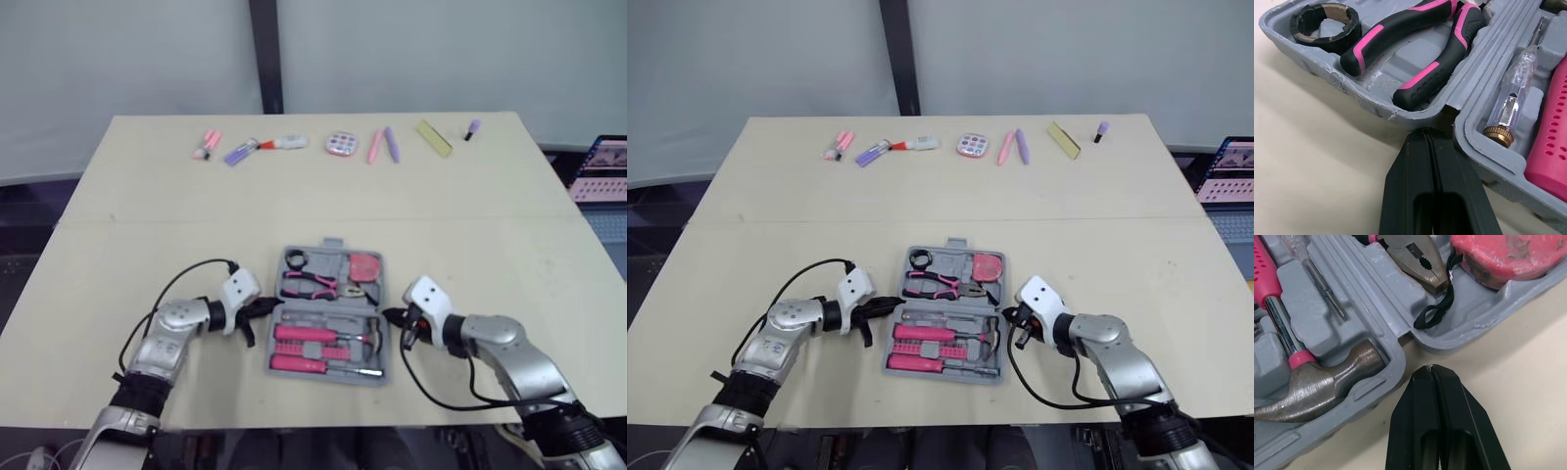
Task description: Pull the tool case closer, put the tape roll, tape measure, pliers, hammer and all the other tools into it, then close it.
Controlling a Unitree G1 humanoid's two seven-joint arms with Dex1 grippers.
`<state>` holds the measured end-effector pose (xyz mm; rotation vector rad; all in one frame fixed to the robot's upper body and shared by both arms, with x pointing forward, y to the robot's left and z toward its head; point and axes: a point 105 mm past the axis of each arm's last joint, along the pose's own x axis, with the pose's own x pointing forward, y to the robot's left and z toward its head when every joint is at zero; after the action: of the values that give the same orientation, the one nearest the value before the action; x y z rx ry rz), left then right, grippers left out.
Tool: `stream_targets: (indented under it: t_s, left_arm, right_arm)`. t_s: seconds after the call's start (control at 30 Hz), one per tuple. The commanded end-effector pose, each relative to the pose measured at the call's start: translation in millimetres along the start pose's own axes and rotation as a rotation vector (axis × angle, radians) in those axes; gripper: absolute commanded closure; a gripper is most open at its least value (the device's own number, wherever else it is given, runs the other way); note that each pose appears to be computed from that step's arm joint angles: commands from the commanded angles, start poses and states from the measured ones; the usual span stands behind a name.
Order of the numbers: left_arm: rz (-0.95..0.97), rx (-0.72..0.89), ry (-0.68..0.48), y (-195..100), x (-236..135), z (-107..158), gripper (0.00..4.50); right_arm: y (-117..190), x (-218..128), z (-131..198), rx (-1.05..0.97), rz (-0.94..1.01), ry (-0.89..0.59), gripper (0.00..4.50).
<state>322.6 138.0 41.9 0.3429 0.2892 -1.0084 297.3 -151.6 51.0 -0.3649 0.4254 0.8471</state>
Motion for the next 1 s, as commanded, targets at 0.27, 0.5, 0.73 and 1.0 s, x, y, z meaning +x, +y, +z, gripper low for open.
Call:
stream_targets:
  t_s: [0.27,0.5,0.73,1.0]
  left_arm:
    - [-0.037,-0.014,0.020,-20.7,-0.3,-4.4,4.50]
    - [-0.032,-0.019,0.017,-26.6,-3.2,-2.2,4.50]
    - [-0.042,-0.033,0.020,-39.3,-7.3,-2.5,4.50]
    - [-0.043,-0.043,0.030,-45.0,-12.9,-3.6,4.50]
  right_arm:
    - [7.8,-2.2,5.8,-0.041,0.065,-0.015,4.44]
    - [15.2,-5.9,5.2,-0.051,0.121,-0.008,4.44]
    - [23.3,-8.7,2.5,-0.056,0.166,0.003,4.44]
    - [27.3,-10.6,-0.3,-0.058,0.182,0.014,4.44]
